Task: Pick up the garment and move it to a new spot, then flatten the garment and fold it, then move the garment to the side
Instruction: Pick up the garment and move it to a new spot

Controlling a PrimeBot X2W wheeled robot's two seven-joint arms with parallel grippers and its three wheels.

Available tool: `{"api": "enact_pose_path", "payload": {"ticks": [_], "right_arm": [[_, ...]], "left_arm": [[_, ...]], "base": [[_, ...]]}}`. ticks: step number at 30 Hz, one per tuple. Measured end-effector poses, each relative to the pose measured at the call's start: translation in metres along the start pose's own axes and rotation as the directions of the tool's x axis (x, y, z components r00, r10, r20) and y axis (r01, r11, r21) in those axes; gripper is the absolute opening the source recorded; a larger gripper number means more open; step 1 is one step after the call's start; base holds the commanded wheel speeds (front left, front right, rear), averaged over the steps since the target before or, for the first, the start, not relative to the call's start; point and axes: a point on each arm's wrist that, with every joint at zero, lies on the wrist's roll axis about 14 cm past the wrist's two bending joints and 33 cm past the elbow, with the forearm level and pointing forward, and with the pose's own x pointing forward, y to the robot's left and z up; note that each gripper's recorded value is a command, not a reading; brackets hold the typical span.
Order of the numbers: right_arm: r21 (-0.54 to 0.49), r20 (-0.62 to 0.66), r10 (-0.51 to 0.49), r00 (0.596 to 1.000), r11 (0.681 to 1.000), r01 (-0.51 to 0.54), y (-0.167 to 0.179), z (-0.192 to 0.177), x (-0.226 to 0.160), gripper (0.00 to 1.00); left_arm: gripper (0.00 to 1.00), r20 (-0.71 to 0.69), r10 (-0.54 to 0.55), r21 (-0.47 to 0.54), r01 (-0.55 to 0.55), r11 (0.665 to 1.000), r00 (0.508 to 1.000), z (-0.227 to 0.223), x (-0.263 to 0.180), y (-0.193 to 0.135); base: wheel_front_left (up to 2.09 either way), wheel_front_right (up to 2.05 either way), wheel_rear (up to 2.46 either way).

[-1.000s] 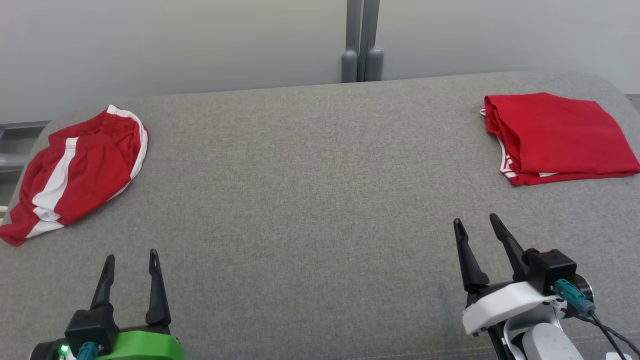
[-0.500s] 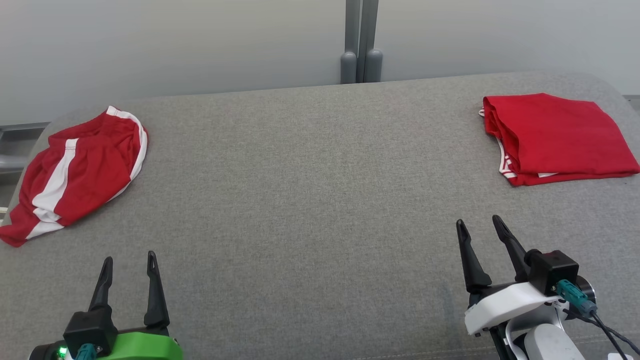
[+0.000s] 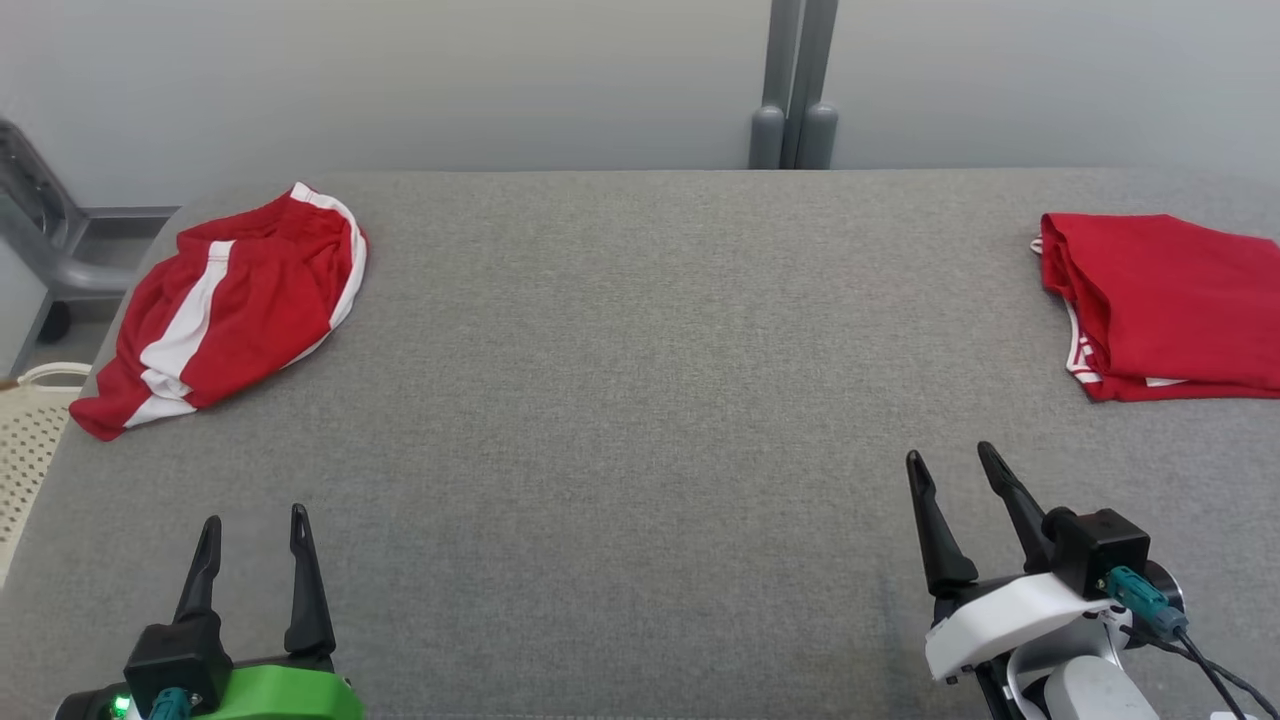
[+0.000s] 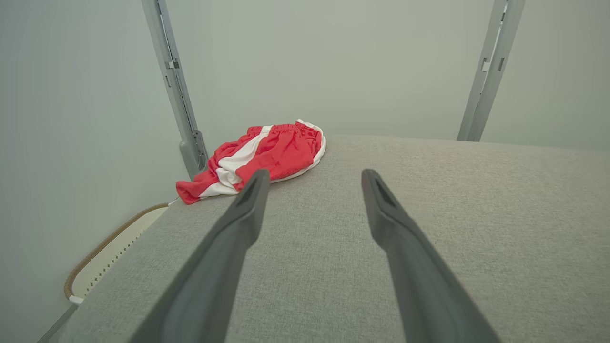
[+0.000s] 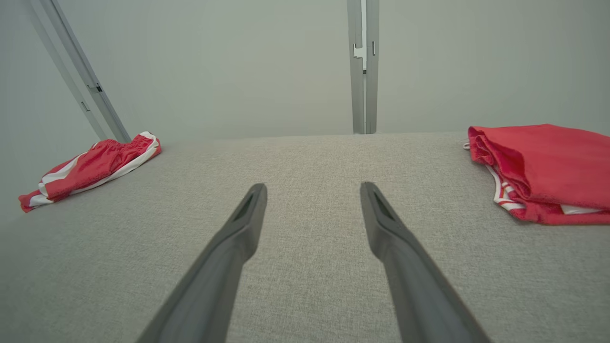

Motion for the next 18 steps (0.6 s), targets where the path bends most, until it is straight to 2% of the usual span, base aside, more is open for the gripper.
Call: {"api": "enact_pose_path", "payload": {"ticks": [18], "right_arm": [[0.031, -0.050, 0.202, 0.978, 0.979, -0.201, 0.068, -0.019, 0.026, 1.00]], "left_arm": [[1.00, 0.006, 0.199, 0.024, -0.199, 0.980, 0.980, 0.004, -0.043, 0.063]], "base": [[0.00, 0.00, 0.00]]}}
